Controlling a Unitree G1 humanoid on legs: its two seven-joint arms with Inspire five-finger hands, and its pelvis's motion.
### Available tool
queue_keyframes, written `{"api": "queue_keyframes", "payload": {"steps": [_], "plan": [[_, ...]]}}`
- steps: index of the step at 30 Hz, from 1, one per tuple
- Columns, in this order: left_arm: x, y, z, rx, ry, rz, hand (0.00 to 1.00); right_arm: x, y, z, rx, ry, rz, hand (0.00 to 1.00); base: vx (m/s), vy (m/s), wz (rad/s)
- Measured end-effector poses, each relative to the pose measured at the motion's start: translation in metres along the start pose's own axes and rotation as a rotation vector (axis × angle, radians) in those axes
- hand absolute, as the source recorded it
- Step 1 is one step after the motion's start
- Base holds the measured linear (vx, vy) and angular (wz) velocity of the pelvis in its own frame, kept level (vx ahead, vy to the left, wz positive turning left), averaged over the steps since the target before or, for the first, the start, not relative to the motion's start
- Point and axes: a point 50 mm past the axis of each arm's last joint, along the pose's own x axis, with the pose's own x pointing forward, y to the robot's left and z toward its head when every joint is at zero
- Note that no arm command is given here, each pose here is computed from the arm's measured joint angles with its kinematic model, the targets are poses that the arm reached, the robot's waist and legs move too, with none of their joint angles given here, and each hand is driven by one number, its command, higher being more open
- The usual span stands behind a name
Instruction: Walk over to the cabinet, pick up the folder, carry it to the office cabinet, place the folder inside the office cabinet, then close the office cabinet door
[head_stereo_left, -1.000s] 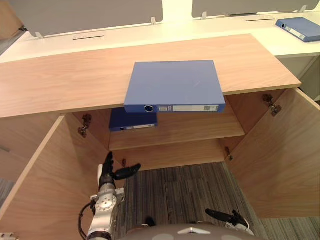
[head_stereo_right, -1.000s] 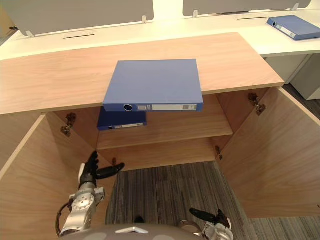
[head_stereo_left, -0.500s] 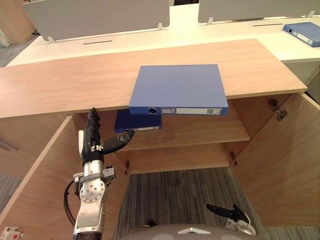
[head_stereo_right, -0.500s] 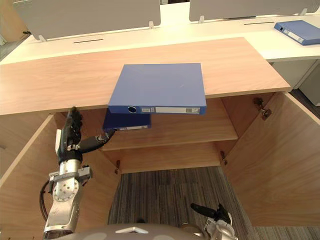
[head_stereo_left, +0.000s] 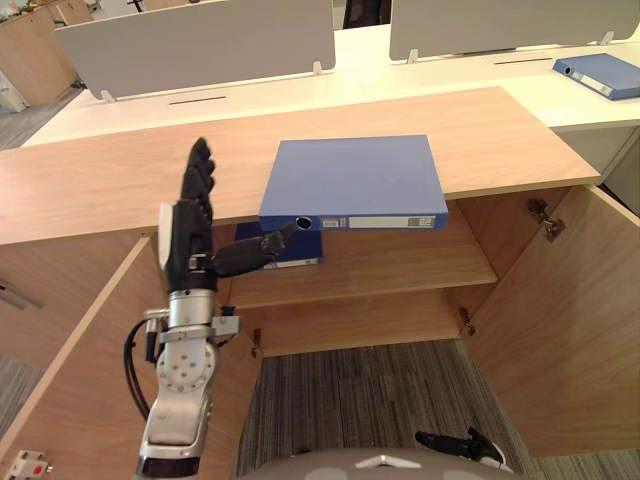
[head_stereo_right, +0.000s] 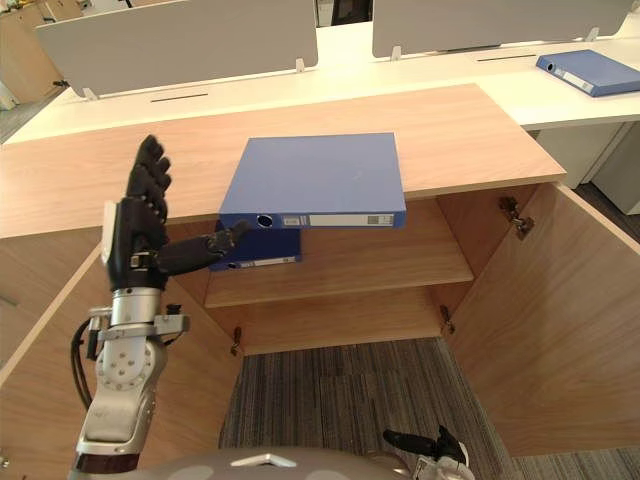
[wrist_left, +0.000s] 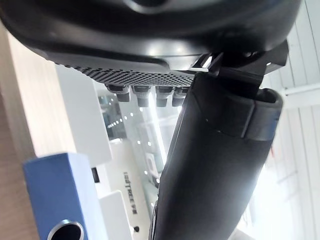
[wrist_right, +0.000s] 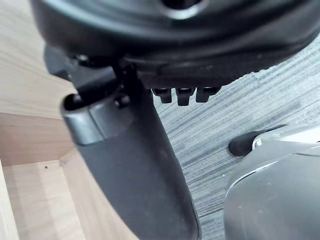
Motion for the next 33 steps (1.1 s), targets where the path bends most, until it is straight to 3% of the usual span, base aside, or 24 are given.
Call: {"api": "queue_keyframes", "payload": {"steps": [9,17,33], "plan": [[0.015,-0.053,0.017,0.113,-0.157,-0.297,1.00,0.000,0.002,-0.003,-0.070,0.009,0.019,1.00,-0.04,-0.012,-0.10],[0.015,-0.082,0.002,0.408,-0.234,-0.522,1.00,0.000,0.003,-0.002,-0.106,0.009,0.022,1.00,-0.02,-0.001,-0.02],[0.014,-0.077,-0.035,0.808,-0.203,-0.447,1.00,-0.001,0.014,-0.004,-0.087,0.013,0.019,1.00,-0.02,0.000,0.03]]}}
